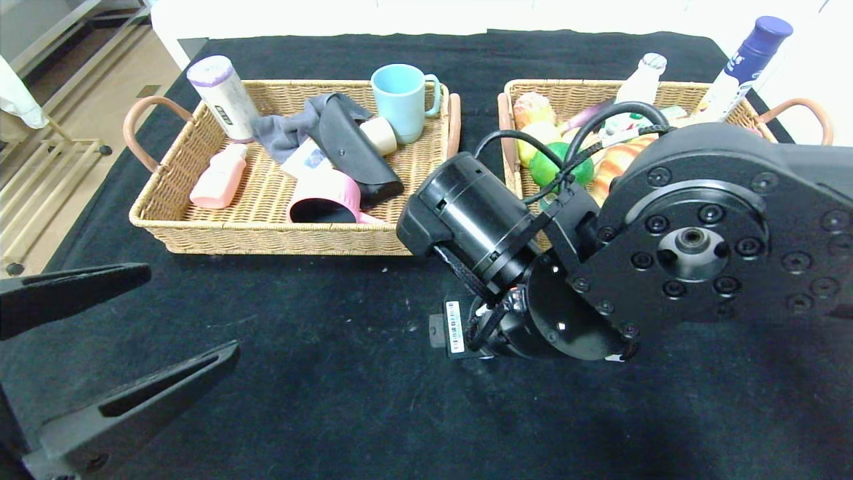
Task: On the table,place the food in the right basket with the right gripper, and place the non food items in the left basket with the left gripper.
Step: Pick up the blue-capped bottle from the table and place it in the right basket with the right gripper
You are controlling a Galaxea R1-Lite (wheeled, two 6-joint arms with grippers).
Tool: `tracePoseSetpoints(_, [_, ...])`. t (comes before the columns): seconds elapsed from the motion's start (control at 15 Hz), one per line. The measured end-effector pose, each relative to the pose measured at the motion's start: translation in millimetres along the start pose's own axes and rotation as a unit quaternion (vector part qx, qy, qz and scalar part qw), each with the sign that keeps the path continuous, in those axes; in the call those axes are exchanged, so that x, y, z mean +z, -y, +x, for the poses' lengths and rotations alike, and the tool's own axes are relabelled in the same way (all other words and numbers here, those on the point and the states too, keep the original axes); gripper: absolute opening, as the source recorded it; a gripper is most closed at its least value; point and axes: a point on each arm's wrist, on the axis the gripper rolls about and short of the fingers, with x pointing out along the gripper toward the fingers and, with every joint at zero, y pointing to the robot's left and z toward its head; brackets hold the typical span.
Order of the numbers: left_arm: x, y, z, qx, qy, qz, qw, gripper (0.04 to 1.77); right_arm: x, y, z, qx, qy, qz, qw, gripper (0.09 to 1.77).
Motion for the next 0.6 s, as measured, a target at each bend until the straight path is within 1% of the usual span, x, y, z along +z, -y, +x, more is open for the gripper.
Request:
tracePoseSetpoints(0.27, [-0.1,-0.5,-0.9,0.001,0.001,0.001,1.0000,1.72,-3.3,-2.9,10.1,-0.008,-0.009,-0.001,1.000,1.71])
tracePoseSetpoints(0.6, [-0.7,-0.2,-0.3,0.000,-0.001,0.002,1.0000,1.72,-4.6,-3.7,13.2,-0.011,-0.012,-0.003,1.000,1.71])
